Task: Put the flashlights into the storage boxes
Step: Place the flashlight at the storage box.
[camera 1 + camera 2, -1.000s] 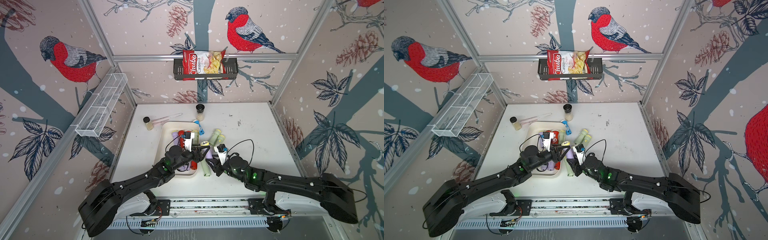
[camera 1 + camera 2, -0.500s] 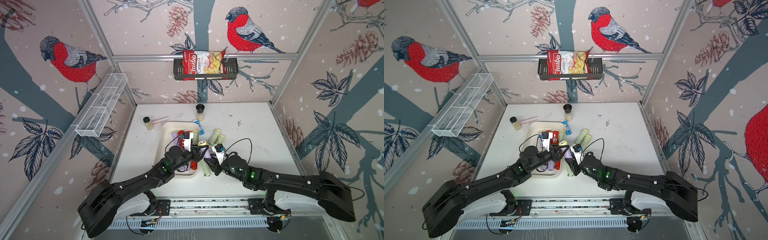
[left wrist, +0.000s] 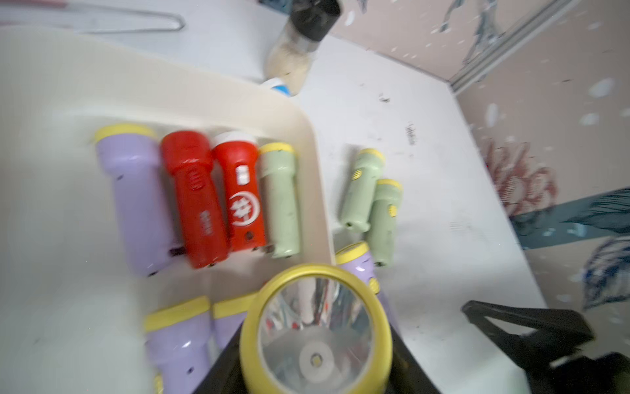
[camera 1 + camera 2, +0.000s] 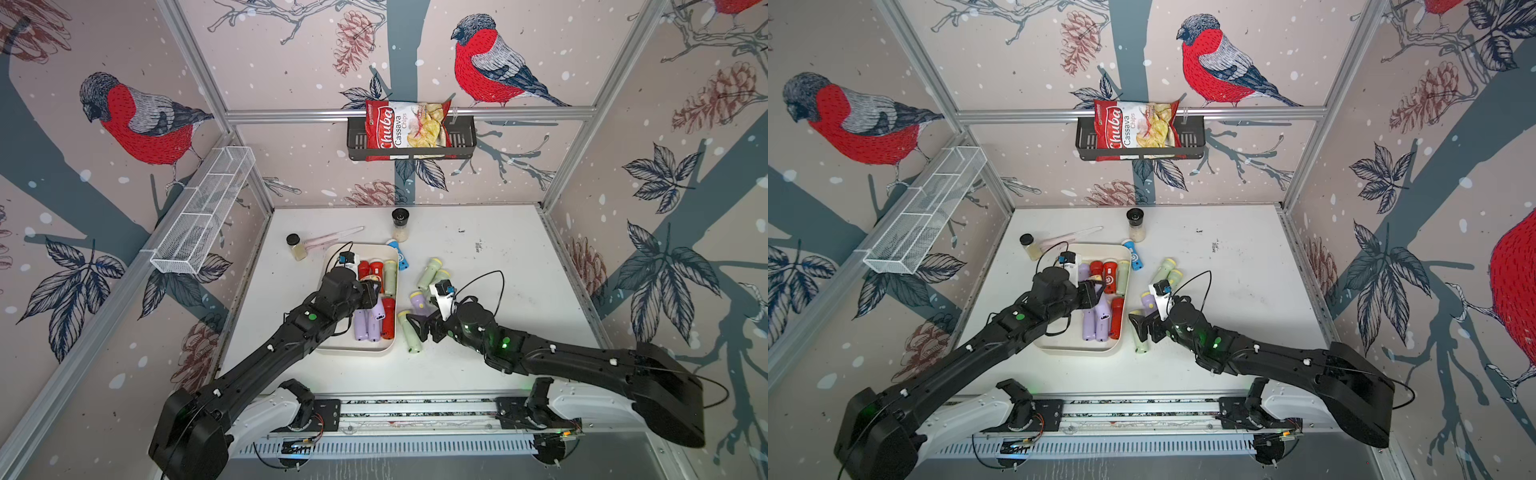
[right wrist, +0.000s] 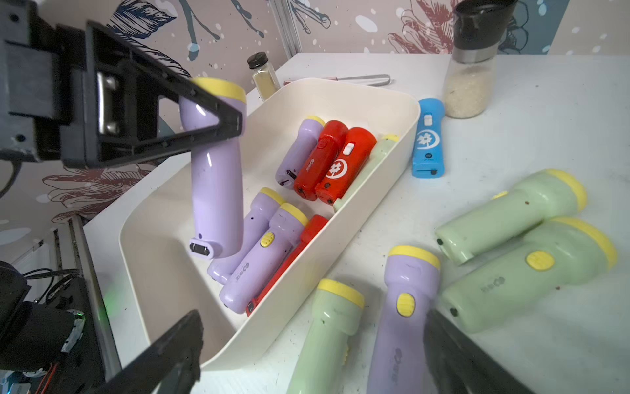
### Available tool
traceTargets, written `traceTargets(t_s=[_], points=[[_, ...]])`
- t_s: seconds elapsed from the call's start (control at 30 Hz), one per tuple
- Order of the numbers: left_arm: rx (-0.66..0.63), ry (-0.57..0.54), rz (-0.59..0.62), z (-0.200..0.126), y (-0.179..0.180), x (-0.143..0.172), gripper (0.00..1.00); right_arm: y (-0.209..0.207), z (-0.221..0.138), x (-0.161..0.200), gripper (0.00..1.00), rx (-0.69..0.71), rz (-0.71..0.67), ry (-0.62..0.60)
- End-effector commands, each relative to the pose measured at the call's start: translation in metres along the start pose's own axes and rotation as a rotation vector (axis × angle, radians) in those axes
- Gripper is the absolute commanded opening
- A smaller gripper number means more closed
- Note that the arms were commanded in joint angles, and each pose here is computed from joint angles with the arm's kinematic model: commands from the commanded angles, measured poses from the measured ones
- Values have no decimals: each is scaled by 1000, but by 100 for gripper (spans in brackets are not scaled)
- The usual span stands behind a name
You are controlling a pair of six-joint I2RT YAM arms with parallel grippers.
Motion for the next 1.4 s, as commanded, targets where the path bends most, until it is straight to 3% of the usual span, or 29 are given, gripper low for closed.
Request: traceTargets(t_s=[0.0,0.27,0.77,1.37], points=[[-207,171,44,-2,36,25,39,7,3,-3,99,-41,18,3],[-399,274,112,9,74,14,39,-3,0,-2,99,-8,21,18],[-363,462,97,42,84,47,43,-13,-4,-2,99,8,35,29],[-333,466,59,39,82,57,59,-17,-12,-4,99,2,60,0]])
Point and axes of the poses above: each gripper's point midway between its finger pads, its own z axis out along the fingers, its own y axis along the line the jaws close on, x = y × z, the point moved 5 cm from there along -z, back along the fingers, and after that the axes turned 13 degrees about z, right-handed, at the moved point
